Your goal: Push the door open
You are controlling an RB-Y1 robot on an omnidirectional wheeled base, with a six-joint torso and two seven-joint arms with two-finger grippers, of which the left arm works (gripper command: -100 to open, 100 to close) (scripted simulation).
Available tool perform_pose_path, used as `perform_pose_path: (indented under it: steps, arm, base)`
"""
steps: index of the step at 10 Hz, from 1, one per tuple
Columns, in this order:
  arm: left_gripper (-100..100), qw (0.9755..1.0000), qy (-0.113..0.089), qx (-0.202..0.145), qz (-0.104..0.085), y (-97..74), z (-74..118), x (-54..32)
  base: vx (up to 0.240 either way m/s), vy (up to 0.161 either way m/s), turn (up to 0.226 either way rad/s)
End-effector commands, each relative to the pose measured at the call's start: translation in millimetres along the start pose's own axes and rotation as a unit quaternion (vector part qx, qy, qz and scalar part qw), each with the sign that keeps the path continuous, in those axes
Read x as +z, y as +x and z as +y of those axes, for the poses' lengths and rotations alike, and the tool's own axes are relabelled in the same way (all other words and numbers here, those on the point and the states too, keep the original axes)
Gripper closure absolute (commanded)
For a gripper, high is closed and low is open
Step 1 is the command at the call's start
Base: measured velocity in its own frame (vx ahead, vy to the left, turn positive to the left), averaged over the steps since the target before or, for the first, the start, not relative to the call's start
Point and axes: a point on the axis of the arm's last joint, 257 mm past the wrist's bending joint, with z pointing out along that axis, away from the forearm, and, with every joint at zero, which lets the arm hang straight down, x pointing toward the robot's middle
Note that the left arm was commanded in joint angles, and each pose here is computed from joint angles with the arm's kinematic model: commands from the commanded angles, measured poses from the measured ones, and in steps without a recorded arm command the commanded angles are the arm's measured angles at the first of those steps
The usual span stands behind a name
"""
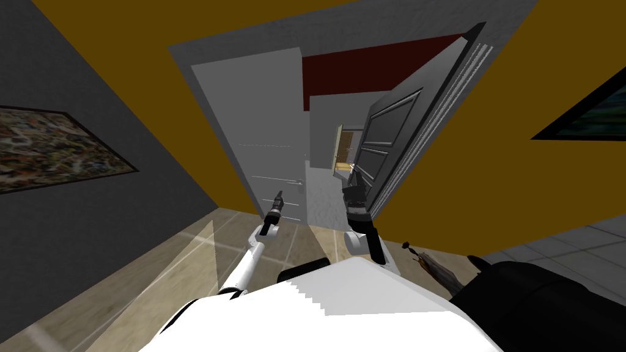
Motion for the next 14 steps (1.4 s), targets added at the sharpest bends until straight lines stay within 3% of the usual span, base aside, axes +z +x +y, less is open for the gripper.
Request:
perform_pose_path:
  steps: [1,2,3,9,10,14]
  arm:
    - [-100,0.9999,-0.011,-0.005,0.006,8.3,8.3,3.4]
    - [-100,0.9998,-0.013,-0.009,0.011,14.5,7.9,9.0]
    - [-100,0.9997,-0.020,-0.009,0.012,14.9,14.0,6.8]
    - [-100,0.9969,-0.061,-0.030,0.039,51.8,38.5,19.5]
    - [-100,0.9969,-0.061,-0.030,0.039,51.8,38.5,19.5]
    - [-100,0.9936,-0.087,-0.043,0.057,78.6,50.7,23.8]
  base:
    - [0.038,0.044,-0.041]
    - [0.066,0.069,-0.065]
    - [0.057,0.049,-0.035]
    - [0.058,0.054,-0.052]
    - [0.040,0.042,-0.013]
    - [0.042,0.051,-0.046]
